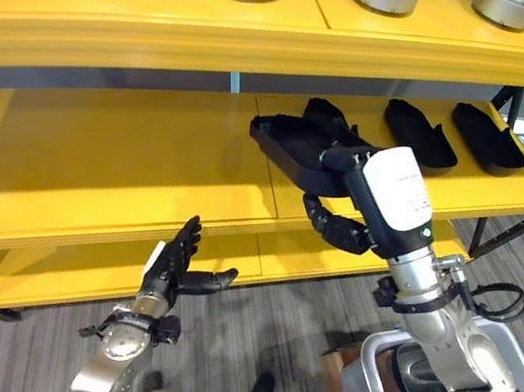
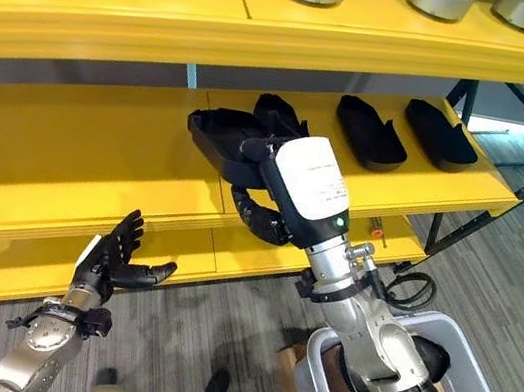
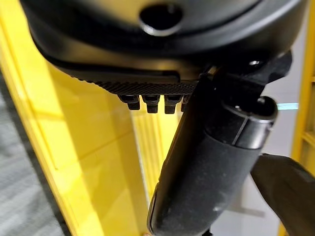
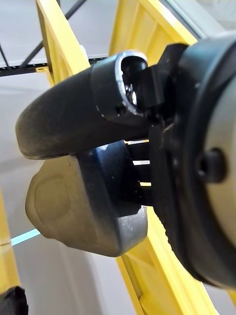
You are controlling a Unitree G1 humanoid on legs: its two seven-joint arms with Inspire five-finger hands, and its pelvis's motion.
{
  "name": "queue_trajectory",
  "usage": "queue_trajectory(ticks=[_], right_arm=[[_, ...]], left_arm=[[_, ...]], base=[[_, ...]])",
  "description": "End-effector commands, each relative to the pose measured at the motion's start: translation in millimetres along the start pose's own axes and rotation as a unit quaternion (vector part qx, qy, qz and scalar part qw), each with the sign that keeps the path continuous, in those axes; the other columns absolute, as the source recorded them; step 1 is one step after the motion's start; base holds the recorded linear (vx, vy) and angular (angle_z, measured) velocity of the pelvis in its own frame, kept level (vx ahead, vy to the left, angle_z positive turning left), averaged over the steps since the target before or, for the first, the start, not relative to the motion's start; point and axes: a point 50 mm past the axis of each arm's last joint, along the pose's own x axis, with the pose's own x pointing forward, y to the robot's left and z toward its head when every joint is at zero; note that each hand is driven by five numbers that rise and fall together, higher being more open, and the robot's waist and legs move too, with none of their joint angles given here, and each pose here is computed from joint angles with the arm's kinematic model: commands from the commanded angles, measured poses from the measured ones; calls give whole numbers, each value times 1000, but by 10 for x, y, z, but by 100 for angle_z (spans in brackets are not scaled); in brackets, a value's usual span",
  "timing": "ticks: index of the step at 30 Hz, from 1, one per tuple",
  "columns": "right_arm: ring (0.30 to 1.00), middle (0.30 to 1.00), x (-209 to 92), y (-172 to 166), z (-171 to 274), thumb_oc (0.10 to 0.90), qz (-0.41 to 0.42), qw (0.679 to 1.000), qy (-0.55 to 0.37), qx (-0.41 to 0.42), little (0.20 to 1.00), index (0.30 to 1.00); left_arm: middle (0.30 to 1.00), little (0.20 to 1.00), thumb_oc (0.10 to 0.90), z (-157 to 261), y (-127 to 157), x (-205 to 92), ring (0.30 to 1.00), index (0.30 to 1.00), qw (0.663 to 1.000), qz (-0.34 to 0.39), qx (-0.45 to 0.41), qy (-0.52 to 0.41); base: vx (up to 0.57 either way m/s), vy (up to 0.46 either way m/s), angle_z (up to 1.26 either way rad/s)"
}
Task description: Move parts from the plastic box to the shelf.
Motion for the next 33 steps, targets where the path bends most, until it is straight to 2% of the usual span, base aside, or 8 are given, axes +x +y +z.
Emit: queue_trajectory(ticks=[1, 14, 23, 27, 33], right_arm=[[300, 300, 223, -507, 311, 400, -163, 982, -95, 1, 300, 300], [300, 300, 230, -292, 182, 400, -103, 993, -54, -18, 300, 300], [300, 300, 407, 165, -347, 400, -18, 996, 71, -60, 300, 300], [300, 300, 528, 212, -537, 400, 1, 990, 97, -103, 300, 300], [300, 300, 728, 14, -758, 400, -33, 980, 132, -146, 300, 300]], left_arm=[[1000, 1000, 900, 464, -12, -30, 1000, 1000, 993, -21, -4, -120], [1000, 1000, 900, 485, 31, -77, 1000, 1000, 992, -38, 16, -120], [1000, 1000, 900, 604, 15, -63, 1000, 1000, 988, -54, 17, -141], [1000, 1000, 900, 670, 20, -46, 1000, 1000, 986, -52, 13, -155], [1000, 1000, 900, 731, -29, 13, 1000, 1000, 984, -57, 7, -170]], base=[[124, 202, 8], [86, 133, 24], [-56, 7, 30], [-83, 0, 21], [-52, 13, 0]])
